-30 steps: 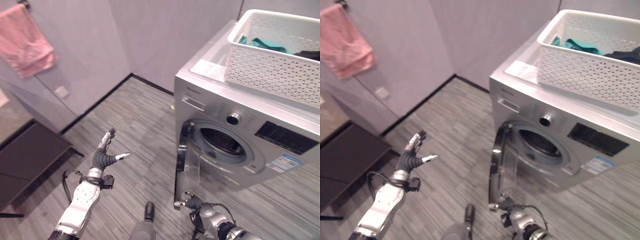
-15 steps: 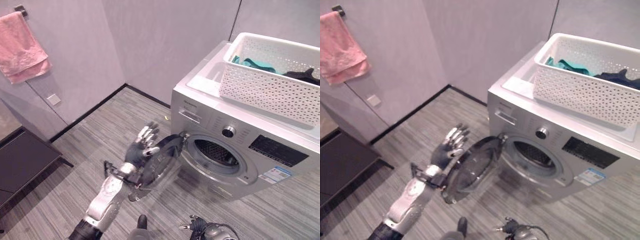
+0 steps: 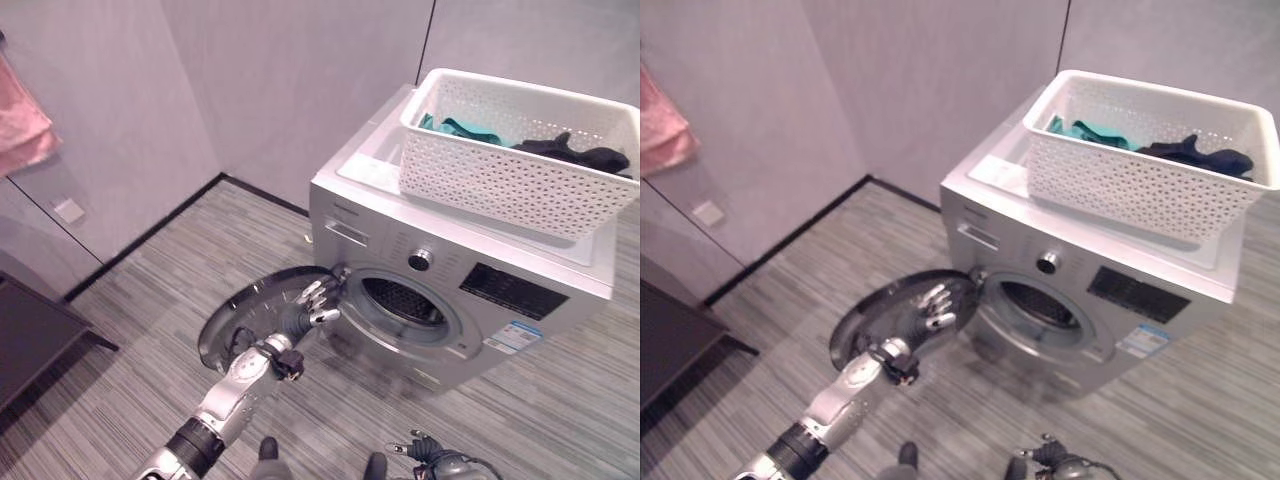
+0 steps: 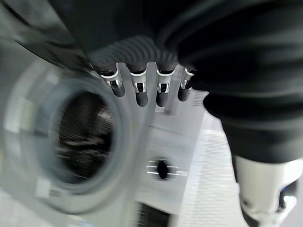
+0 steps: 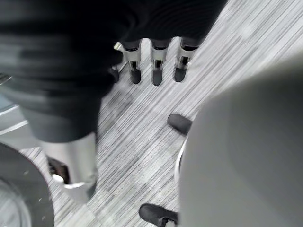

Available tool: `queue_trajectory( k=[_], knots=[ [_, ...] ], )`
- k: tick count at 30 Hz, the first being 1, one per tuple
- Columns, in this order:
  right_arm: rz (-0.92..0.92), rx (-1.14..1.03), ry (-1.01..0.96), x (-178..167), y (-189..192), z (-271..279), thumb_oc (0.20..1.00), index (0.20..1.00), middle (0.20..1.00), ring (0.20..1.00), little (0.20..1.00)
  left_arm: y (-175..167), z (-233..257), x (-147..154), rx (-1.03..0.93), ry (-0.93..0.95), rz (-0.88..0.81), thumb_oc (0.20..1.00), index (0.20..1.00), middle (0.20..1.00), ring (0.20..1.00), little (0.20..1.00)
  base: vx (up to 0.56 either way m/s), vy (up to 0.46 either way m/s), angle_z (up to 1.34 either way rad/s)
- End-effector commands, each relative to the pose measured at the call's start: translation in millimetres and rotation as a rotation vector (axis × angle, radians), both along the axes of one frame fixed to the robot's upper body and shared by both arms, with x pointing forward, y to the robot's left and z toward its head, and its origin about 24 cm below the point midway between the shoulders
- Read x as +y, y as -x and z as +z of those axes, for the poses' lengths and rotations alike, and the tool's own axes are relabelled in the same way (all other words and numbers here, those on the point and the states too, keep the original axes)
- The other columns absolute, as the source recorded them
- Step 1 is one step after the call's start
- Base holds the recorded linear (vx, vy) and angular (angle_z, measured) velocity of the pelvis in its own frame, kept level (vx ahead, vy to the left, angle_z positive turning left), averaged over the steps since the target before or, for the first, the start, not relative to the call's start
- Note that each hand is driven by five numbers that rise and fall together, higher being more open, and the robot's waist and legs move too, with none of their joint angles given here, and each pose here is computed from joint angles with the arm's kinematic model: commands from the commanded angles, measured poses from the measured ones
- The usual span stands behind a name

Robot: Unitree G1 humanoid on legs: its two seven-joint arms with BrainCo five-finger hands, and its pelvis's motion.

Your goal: Grab the laundry basket,head to the washer,open it,put in the laundry and shut it.

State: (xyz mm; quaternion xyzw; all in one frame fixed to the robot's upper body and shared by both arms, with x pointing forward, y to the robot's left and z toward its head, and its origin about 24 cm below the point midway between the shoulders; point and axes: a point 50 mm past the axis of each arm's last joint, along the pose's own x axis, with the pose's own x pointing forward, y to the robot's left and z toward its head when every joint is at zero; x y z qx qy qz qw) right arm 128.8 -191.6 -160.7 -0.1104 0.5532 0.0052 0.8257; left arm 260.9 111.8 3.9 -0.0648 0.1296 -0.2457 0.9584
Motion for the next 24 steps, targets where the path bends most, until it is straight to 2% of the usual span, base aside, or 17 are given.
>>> queue_trajectory(
  k=[1,6,9,10,13,15,17,18,20,21,24],
  knots=[
    [-0.017,-0.012,0.011,-8.9,-6.6,3.1,1.0,1.0,1.0,1.0,1.0,-12.7,21.6,-6.7,-0.119,-0.043,-0.093,1.0,1.0,1.0,1.0,1.0,0.04,0.114,-0.13],
    [-0.058,-0.093,-0.007,-15.1,-27.9,12.5,1.0,1.0,1.0,1.0,1.0,-29.4,-18.8,32.2,-0.038,-0.461,-0.062,1.0,1.0,1.0,1.0,1.0,0.08,0.163,0.14],
    [-0.05,-0.089,-0.002,-17.1,-27.1,12.6,1.0,1.0,1.0,1.0,1.0,-31.4,-24.3,40.0,-0.025,-0.539,-0.055,1.0,1.0,1.0,1.0,1.0,0.15,0.151,-0.33],
    [-0.059,-0.083,-0.009,-17.4,-24.5,11.6,1.0,1.0,1.0,1.0,1.0,-35.3,-33.0,53.4,-0.01,-0.7,-0.049,1.0,1.0,1.0,1.0,1.0,0.2,0.213,-0.63],
    [-0.142,-0.084,-0.021,-24.0,-19.2,10.9,1.0,1.0,1.0,1.0,1.0,-43.0,-40.9,78.4,0.033,-0.906,-0.007,1.0,1.0,1.0,1.0,1.0,0.23,0.273,-0.38],
    [-0.18,-0.087,-0.023,-27.7,-16.4,10.7,1.0,1.0,1.0,1.0,1.0,-43.6,-41.9,89.5,0.059,-0.938,0.033,1.0,1.0,1.0,1.0,1.0,0.16,0.235,-0.14],
    [-0.348,-0.074,-0.001,-51.6,-0.5,10.4,1.0,1.0,1.0,1.0,1.0,-46.9,-34.4,117.0,0.083,-0.938,0.176,1.0,1.0,1.0,1.0,1.0,0.19,0.286,-0.25],
    [-0.348,-0.074,-0.001,-51.7,-0.7,10.5,1.0,1.0,1.0,1.0,1.0,-47.0,-34.3,117.0,0.083,-0.937,0.176,1.0,1.0,1.0,1.0,1.0,0.16,0.291,-0.33],
    [-0.549,-0.101,-0.003,-77.1,7.5,15.2,1.0,1.0,1.0,1.0,1.0,-44.8,-25.3,138.3,0.084,-0.876,0.29,1.0,1.0,1.0,1.0,1.0,0.13,0.291,-0.39],
    [-0.549,-0.101,-0.003,-77.1,7.5,15.2,1.0,1.0,1.0,1.0,1.0,-44.8,-25.3,138.3,0.084,-0.876,0.29,1.0,1.0,1.0,1.0,1.0,0.09,0.199,-0.41],
    [-0.825,-0.2,0.077,-127.7,26.2,31.4,1.0,1.0,1.0,1.0,1.0,-33.7,-14.4,164.7,0.053,-0.817,0.418,1.0,1.0,1.0,1.0,1.0,0.15,0.331,-0.33]
  ],
)
